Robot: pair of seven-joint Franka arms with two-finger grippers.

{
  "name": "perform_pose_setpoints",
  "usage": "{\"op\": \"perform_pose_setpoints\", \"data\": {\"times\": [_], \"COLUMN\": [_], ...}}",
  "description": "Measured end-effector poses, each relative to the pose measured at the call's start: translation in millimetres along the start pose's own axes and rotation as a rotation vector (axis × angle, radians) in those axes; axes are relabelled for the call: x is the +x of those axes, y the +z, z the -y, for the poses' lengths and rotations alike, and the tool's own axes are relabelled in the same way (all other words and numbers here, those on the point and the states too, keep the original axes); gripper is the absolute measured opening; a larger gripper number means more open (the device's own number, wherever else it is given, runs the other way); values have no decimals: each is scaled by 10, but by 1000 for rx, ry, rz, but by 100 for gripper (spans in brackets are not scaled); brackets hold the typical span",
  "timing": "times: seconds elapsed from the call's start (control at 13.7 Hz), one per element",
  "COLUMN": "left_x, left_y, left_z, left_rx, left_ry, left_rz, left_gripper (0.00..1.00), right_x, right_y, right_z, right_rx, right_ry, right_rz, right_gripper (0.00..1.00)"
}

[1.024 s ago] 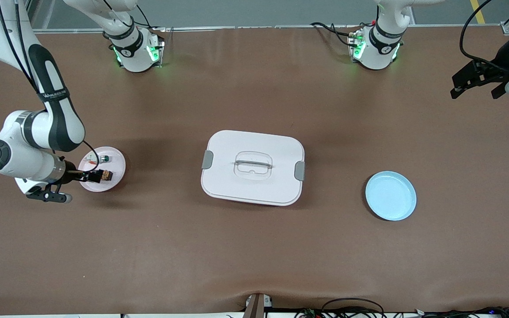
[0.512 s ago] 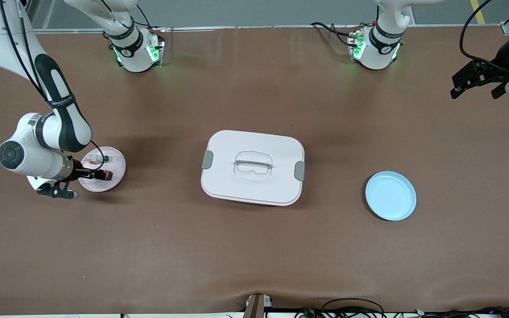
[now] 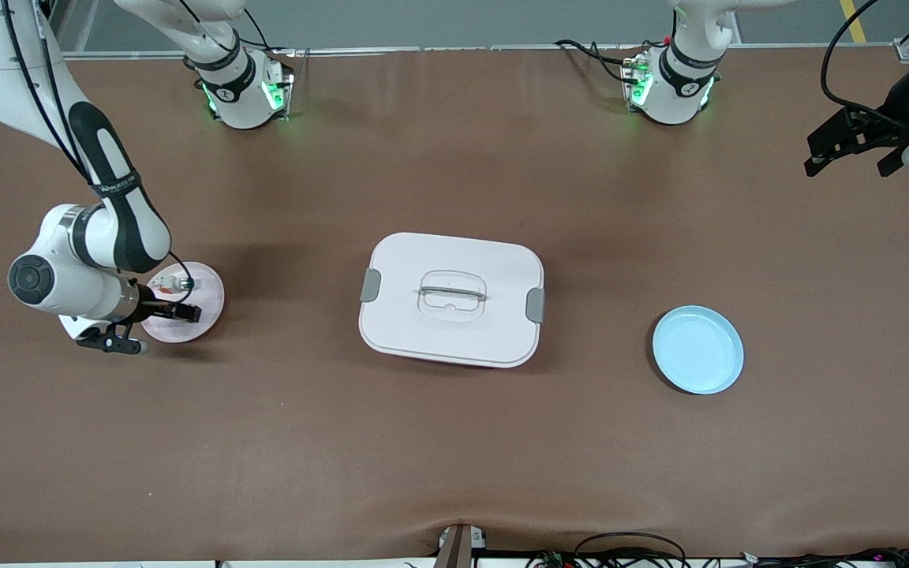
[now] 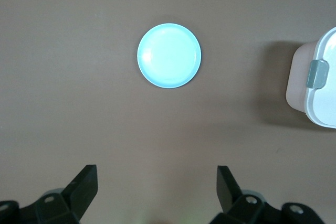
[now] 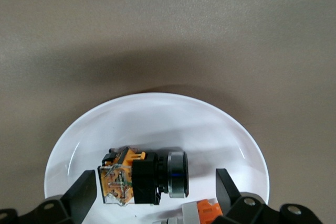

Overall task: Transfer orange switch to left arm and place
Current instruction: 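Lower the right gripper and grasp the black-and-orange switch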

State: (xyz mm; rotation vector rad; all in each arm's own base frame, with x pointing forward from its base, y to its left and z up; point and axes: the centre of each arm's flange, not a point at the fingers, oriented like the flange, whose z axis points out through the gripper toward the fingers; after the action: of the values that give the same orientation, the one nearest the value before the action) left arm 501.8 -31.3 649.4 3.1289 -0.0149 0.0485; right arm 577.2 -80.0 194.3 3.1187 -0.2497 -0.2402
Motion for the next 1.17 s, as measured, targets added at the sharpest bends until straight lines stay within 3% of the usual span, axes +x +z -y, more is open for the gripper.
{"op": "perform_pose_setpoints", "data": {"times": [1.17], "left_x": [0], "left_y": [0], "left_z": [0], "left_rx": [0], "left_ry": [0], "left_rz": [0], "left_gripper": [100], "right_x": [1], "right_y": [162], "right_z": [14], "right_rx": [0], "right_ry": [-2], "right_rz": [6], "right_gripper": [100]}}
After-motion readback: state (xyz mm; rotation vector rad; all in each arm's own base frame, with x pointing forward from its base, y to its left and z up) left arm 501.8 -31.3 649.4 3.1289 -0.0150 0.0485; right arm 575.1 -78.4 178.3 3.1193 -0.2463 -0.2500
